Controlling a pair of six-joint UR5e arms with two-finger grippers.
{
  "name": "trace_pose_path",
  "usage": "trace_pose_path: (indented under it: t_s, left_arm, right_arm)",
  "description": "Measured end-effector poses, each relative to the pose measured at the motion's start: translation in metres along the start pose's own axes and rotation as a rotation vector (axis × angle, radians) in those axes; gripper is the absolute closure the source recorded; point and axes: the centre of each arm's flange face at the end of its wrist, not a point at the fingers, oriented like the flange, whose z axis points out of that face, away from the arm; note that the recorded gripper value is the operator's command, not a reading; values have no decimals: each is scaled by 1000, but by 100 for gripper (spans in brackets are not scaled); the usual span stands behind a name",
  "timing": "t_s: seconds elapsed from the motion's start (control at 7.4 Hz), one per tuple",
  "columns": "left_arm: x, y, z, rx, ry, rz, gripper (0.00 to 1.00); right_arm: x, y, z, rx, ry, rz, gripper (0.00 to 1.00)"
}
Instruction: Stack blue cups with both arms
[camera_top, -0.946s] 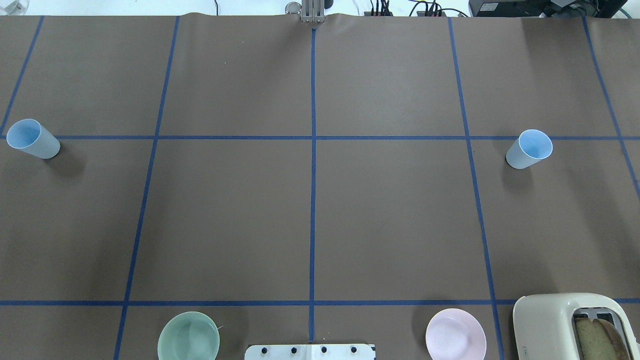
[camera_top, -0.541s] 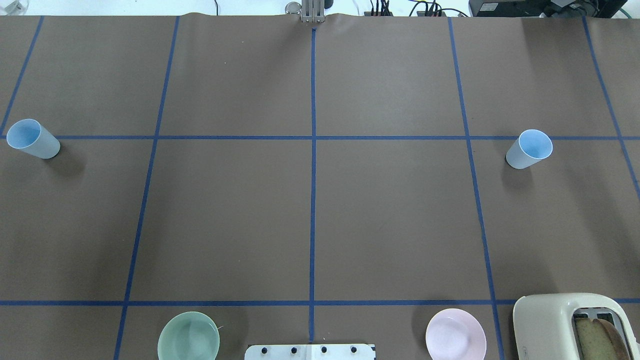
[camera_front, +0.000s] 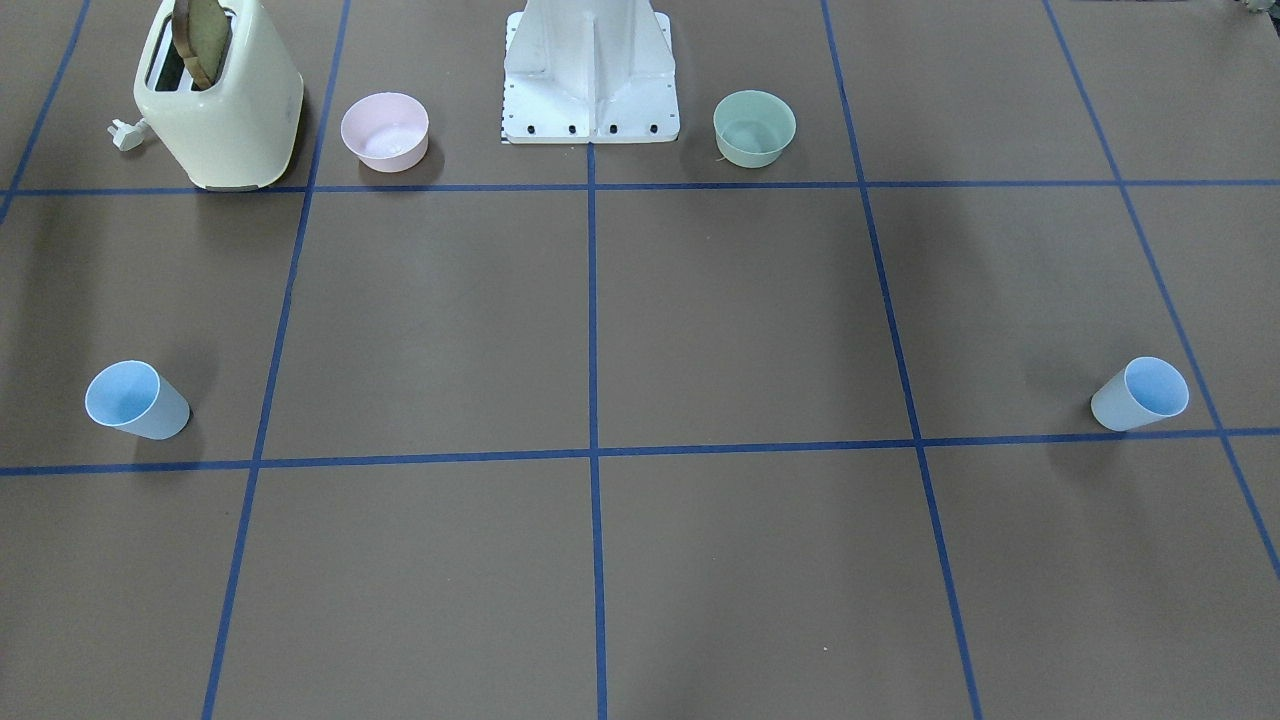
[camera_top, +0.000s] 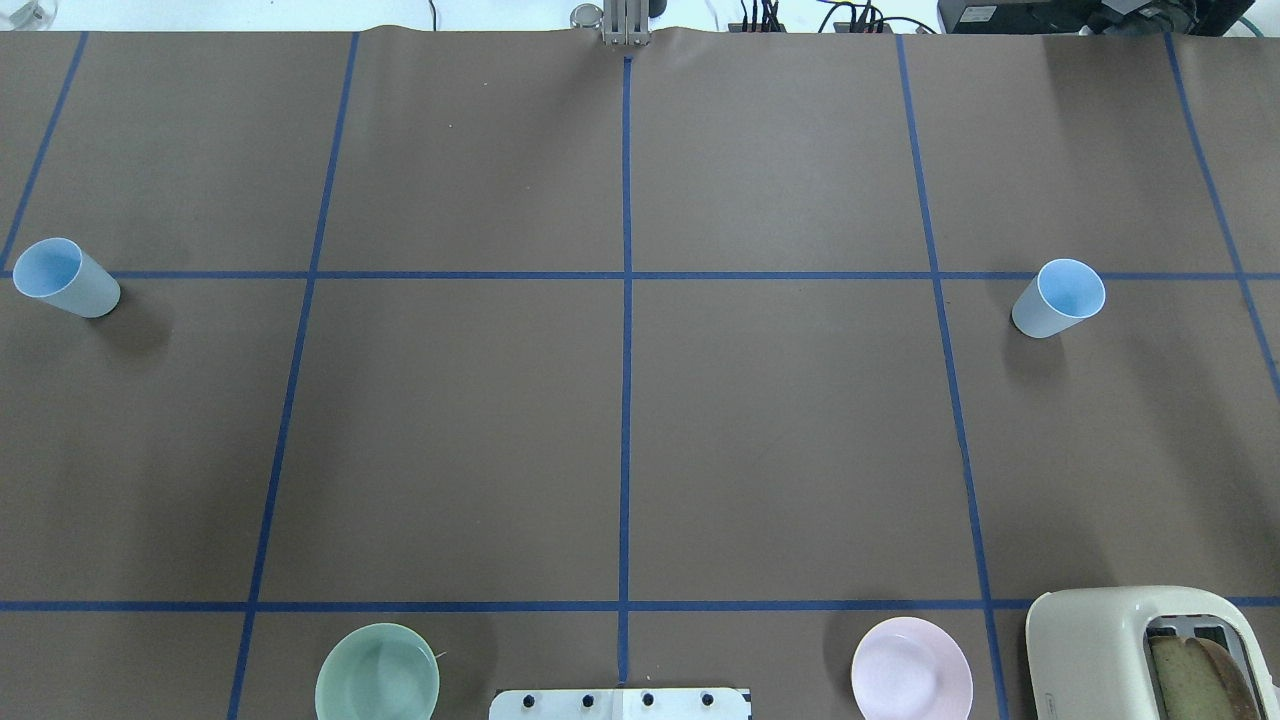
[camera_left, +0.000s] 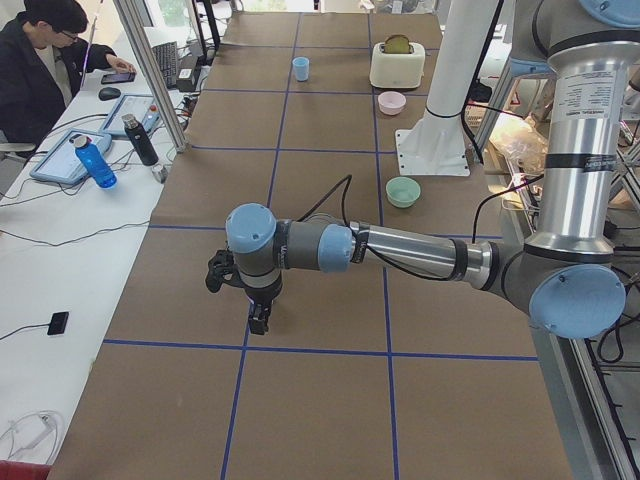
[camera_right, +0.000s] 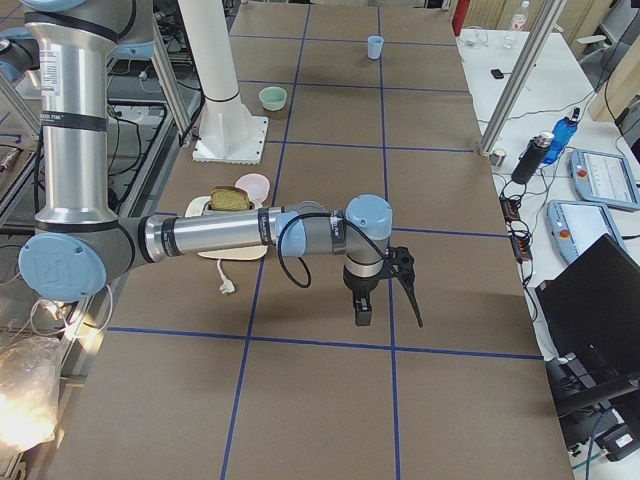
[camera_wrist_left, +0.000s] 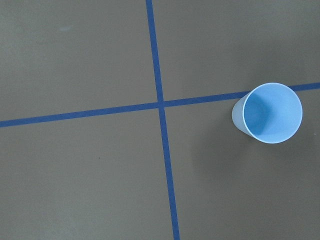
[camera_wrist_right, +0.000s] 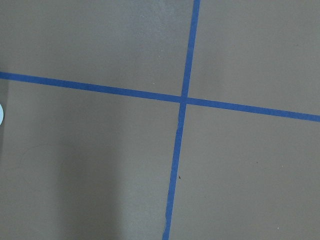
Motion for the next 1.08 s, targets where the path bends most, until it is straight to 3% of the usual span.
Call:
trace_pose_path:
  t_s: [0.41, 0.68, 0.81, 1.08]
  left_arm:
    - [7, -26, -14, 117, -20, 113, 2]
    - [8, -39, -17, 174, -25, 146, 2]
    - [13, -45, -22, 205, -24, 144, 2]
    - [8, -51, 1, 222, -20, 162, 2]
  right_arm:
    - [-28, -49, -37, 93, 11, -74, 0]
    - [-38, -60, -50, 180, 9, -131, 0]
    - [-40, -63, -54, 215, 7, -140, 0]
    - [-47, -67, -51, 227, -6, -80, 0]
